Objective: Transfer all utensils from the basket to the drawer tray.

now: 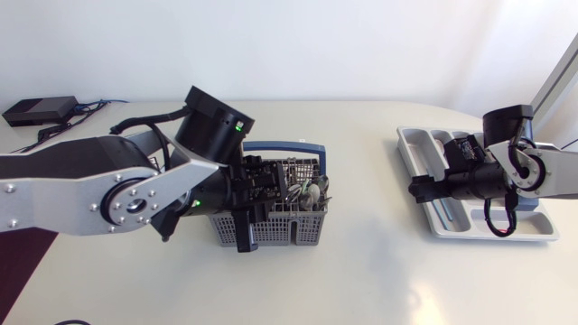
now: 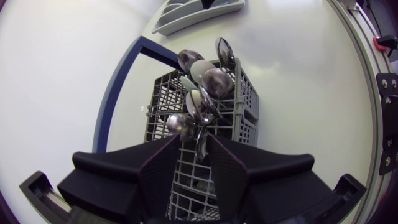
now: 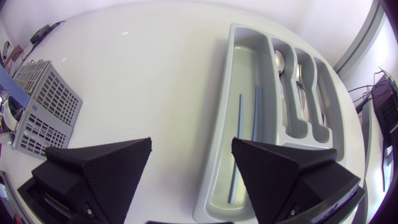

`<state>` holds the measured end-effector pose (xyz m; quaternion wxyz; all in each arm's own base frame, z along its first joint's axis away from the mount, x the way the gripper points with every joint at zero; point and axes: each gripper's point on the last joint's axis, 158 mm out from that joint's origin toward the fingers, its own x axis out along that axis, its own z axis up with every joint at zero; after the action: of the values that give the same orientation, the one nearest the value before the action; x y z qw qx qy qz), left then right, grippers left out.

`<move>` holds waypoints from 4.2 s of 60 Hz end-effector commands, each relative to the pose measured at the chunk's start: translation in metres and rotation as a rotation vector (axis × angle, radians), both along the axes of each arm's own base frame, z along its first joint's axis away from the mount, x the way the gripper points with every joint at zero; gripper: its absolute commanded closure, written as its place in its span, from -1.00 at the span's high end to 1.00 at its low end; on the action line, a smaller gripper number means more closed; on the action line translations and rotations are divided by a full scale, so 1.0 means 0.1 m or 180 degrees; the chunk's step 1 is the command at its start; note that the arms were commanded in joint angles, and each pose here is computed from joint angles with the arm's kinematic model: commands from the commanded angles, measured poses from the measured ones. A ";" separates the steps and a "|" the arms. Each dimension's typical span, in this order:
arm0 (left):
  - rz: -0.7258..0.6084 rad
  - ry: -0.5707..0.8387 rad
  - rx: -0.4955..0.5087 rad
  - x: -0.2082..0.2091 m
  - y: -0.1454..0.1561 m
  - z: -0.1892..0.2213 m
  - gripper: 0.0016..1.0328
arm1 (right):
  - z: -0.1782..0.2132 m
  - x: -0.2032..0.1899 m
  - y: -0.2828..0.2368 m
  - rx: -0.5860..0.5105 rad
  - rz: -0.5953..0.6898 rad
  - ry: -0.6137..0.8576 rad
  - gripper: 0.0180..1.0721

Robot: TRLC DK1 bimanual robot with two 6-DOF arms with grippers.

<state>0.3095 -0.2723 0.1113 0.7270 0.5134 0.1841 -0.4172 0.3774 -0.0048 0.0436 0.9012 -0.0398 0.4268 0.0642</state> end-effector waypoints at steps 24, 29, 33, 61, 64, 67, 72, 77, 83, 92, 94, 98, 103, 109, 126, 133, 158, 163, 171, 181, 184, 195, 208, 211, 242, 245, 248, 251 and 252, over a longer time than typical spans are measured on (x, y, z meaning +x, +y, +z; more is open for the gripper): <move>0.0009 0.0033 0.0140 -0.01 0.13 -0.22 -0.93 | 0.11 -0.09 0.17 -0.0113 0.0159 -0.0123 0.77; 0.0022 -0.0009 0.0091 0.00 0.13 -0.14 -0.93 | 0.12 -0.10 0.20 -0.0143 0.0176 -0.0131 0.77; 0.0022 -0.0030 0.0071 0.00 0.13 -0.11 -0.93 | 0.13 -0.10 0.22 -0.0153 0.0191 -0.0136 0.77; 0.0123 -0.0182 -0.0087 0.01 0.17 0.35 -0.93 | 0.16 -0.16 0.39 -0.0206 0.0302 -0.0142 0.77; 0.0149 -0.0162 -0.0107 0.00 0.17 0.41 -0.93 | 0.16 -0.16 0.40 -0.0217 0.0307 -0.0142 0.77; 0.0188 -0.0096 -0.0139 -0.01 0.19 0.48 -0.93 | 0.17 -0.16 0.40 -0.0224 0.0306 -0.0147 0.77; 0.0233 -0.0023 -0.0232 -0.02 0.17 0.58 -0.93 | 0.17 -0.17 0.41 -0.0224 0.0315 -0.0148 0.77; 0.0314 0.0057 -0.0319 0.00 0.17 0.68 -0.93 | 0.19 -0.18 0.42 -0.0227 0.0327 -0.0153 0.77; 0.0384 0.0128 -0.0409 0.00 0.18 0.80 -0.93 | 0.24 -0.21 0.45 -0.0226 0.0355 -0.0174 0.77; 0.0521 0.0166 -0.0571 -0.01 0.21 1.08 -0.93 | 0.44 -0.29 0.57 -0.0172 0.0480 -0.0323 0.77; 0.0529 0.0172 -0.0587 -0.03 0.21 1.12 -0.93 | 0.52 -0.31 0.62 -0.0138 0.0529 -0.0392 0.77; 0.0597 0.0193 -0.0695 -0.06 0.22 1.28 -0.93 | 0.64 -0.37 0.71 -0.0097 0.0618 -0.0484 0.77; 0.0652 0.0219 -0.0807 -0.11 0.23 1.41 -0.93 | 0.83 -0.45 0.86 -0.0038 0.0759 -0.0659 0.77; 0.0661 0.0234 -0.0811 -0.14 0.25 1.40 -0.93 | 0.93 -0.54 1.01 0.0007 0.0884 -0.0718 0.77; 0.0779 0.0341 -0.0772 -0.11 0.25 1.19 -0.93 | 0.99 -0.66 1.19 0.0076 0.1036 -0.0770 0.77; 0.0968 0.0471 -0.0943 -0.07 0.20 1.27 -0.93 | 1.19 -0.82 1.46 0.0139 0.1325 -0.0958 0.77; 0.1546 0.1917 -0.1532 -0.07 -0.11 1.20 -0.93 | 1.54 -1.02 2.42 0.0124 0.2010 -0.1320 0.76; 0.1568 0.1988 -0.1573 -0.09 -0.14 1.21 -0.93 | 1.62 -1.03 2.54 0.0164 0.2106 -0.1482 0.75; 0.1558 0.2049 -0.1632 -0.08 -0.14 1.23 -0.93 | 1.69 -1.04 2.65 0.0200 0.2215 -0.1762 0.63; 0.1572 0.2182 -0.1737 -0.06 -0.14 1.25 -0.93 | 1.59 -0.95 2.78 0.0048 0.2258 -0.1809 0.51; 0.1553 0.2247 -0.1761 -0.07 -0.16 1.25 -0.93 | 1.58 -0.91 2.81 0.0017 0.2245 -0.1842 0.39; 0.1543 0.2323 -0.1776 -0.08 -0.18 1.24 -0.93 | 1.52 -0.81 2.91 -0.0157 0.2191 -0.1940 0.03; 0.1574 0.2351 -0.1745 -0.09 -0.16 1.18 -0.93 | 1.47 -0.78 2.90 -0.0230 0.2161 -0.1946 -0.67; 0.1574 0.2351 -0.1745 -0.09 -0.16 1.18 -0.93 | 1.45 -0.78 2.90 -0.0243 0.2169 -0.1940 -0.82; 0.1478 0.2156 -0.1980 0.03 -0.18 1.53 0.40 | 1.31 -0.88 2.85 -0.0296 0.2270 -0.1875 -0.89; 0.1435 0.2055 -0.2095 0.08 -0.18 1.66 0.51 | 1.31 -0.91 2.83 -0.0281 0.2290 -0.1866 -0.89; 0.1406 0.1934 -0.2241 0.16 -0.16 1.80 0.63 | 1.32 -0.94 2.80 -0.0267 0.2300 -0.1861 -0.89; 0.1415 0.1809 -0.2378 0.25 -0.10 1.93 0.68 | 1.32 -1.00 2.76 -0.0237 0.2351 -0.1829 -0.89; 0.1411 0.1755 -0.2426 0.28 -0.08 1.98 0.70 | 1.33 -1.01 2.75 -0.0230 0.2358 -0.1821 -0.89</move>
<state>0.3302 -0.2882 0.2817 0.8405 0.0506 0.3391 -0.4195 0.2830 0.2776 0.1800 0.9010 -0.2301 0.1177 0.3485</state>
